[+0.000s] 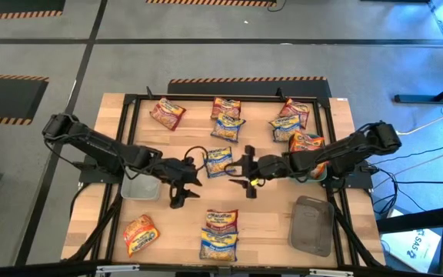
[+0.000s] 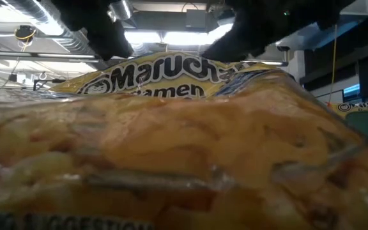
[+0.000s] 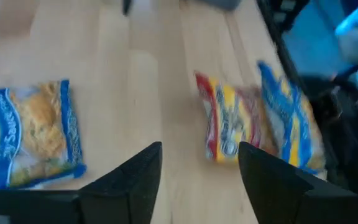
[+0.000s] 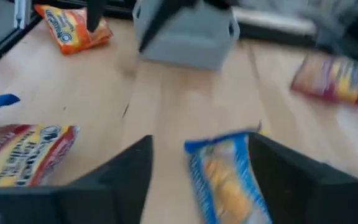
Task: Sort Maruchan noodles
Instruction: Put the orange pack noodle into the green bin
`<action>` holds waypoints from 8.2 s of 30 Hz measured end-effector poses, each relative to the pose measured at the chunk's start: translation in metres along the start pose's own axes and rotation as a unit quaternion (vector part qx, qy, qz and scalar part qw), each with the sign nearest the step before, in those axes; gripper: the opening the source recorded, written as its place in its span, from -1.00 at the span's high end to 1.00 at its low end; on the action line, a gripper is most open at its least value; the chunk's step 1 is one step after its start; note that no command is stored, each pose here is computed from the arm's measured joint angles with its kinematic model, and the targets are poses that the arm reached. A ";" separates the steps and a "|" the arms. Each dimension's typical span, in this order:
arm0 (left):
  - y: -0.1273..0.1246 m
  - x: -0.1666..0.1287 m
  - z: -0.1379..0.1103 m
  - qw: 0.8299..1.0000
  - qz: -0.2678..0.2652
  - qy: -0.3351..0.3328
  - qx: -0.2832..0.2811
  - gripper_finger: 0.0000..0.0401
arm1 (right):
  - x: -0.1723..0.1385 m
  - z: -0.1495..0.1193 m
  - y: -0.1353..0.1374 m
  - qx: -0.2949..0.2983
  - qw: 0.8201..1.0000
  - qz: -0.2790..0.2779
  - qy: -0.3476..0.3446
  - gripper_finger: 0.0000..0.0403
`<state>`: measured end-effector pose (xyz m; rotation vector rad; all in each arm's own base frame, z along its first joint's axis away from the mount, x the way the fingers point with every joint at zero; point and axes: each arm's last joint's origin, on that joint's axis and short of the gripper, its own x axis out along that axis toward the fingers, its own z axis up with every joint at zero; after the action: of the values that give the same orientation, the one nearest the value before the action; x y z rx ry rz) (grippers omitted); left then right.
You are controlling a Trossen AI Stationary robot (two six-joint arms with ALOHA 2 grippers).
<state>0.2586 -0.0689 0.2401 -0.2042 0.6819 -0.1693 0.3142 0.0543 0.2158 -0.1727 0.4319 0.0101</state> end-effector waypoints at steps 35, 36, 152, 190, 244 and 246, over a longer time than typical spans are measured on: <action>-0.148 0.002 -0.050 0.906 0.029 0.259 -0.334 -0.12 | -0.002 0.025 0.000 -0.125 0.990 0.066 -0.021 -0.73; -0.153 0.002 -0.057 0.898 0.034 0.274 -0.342 -0.12 | -0.002 0.024 0.000 -0.117 0.990 0.072 -0.016 -0.73; -0.133 0.004 -0.132 0.951 0.233 0.154 -0.133 -0.12 | 0.024 0.004 0.051 0.049 0.972 0.230 -0.003 -0.73; -0.116 0.032 -0.136 0.971 0.179 0.044 -0.152 -0.12 | 0.115 0.013 0.089 -0.076 0.993 0.063 0.072 -0.73; -0.056 0.081 -0.068 0.975 0.178 0.112 -0.065 -0.12 | 0.070 0.000 0.052 0.018 0.984 0.047 0.174 -0.73; -0.056 0.080 -0.064 0.976 0.179 0.112 -0.058 -0.12 | 0.066 -0.002 0.054 0.019 0.985 0.050 0.167 -0.73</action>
<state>0.2744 -0.1494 0.1568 -0.1723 0.9420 0.1979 0.3709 0.1049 0.1772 -0.1146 0.7743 0.0717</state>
